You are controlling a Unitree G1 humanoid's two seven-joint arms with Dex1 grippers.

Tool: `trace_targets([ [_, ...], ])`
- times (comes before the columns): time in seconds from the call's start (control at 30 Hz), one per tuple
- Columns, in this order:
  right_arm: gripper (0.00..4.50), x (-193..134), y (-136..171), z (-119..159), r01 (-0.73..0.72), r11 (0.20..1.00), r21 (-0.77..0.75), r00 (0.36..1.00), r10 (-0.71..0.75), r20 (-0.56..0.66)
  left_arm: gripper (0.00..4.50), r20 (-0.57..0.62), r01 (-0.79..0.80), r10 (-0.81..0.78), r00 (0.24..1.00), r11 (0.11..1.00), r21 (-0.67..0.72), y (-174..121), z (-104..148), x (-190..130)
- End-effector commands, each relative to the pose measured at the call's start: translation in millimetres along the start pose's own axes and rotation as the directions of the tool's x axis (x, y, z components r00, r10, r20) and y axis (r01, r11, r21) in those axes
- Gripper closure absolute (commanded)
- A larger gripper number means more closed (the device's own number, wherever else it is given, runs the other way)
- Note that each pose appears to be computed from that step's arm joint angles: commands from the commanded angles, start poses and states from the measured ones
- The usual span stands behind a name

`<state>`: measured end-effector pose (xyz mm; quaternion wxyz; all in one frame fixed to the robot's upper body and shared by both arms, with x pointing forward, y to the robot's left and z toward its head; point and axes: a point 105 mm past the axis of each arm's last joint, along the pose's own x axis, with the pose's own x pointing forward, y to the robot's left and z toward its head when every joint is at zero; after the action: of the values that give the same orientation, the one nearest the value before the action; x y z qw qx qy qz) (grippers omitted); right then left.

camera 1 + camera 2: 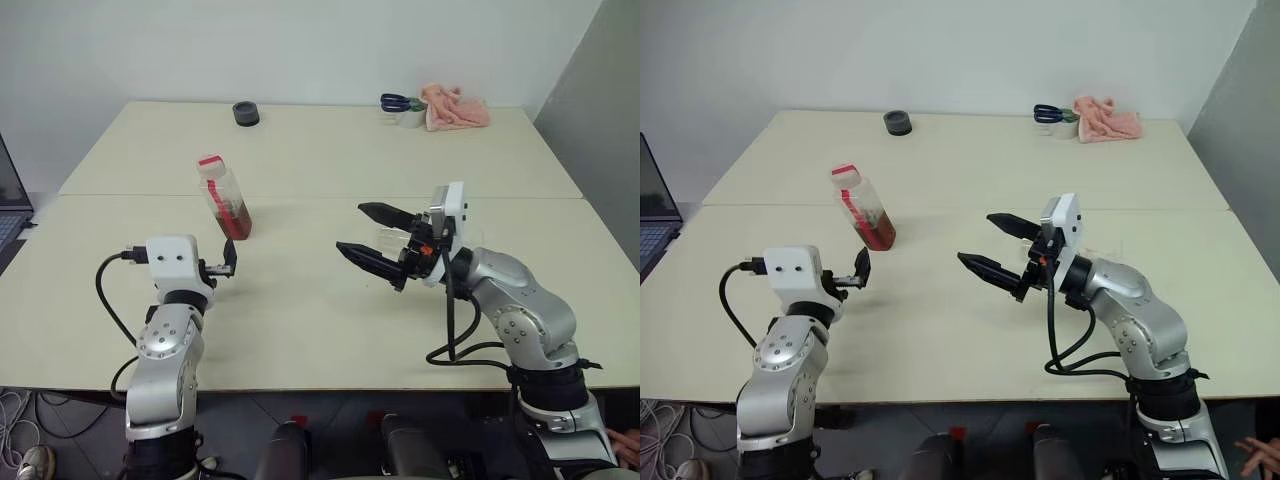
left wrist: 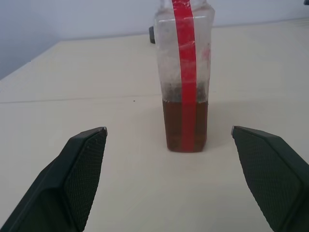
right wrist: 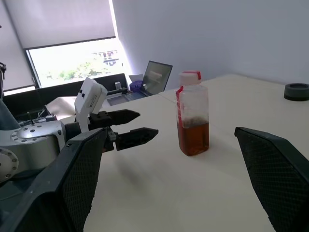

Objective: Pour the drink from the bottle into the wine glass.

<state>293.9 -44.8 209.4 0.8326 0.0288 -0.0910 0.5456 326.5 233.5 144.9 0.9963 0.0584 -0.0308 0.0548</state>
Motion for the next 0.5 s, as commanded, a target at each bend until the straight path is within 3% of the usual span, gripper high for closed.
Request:
trace_targets([
  [0.03, 0.00, 3.1, 2.0, 8.5, 0.009, 0.997, -0.076, 1.000, -0.007, 0.022, 0.04, 0.055, 0.020, -0.020, 0.998, 1.000, 0.004, 2.4, 13.4, 5.4],
  [0.5, 0.00, 5.9, 8.3, 19.0, 0.028, 0.997, -0.067, 0.997, -0.023, 0.076, 0.04, 0.086, 0.094, -0.095, 0.992, 0.995, 0.015, 4.8, 27.1, 41.4],
])
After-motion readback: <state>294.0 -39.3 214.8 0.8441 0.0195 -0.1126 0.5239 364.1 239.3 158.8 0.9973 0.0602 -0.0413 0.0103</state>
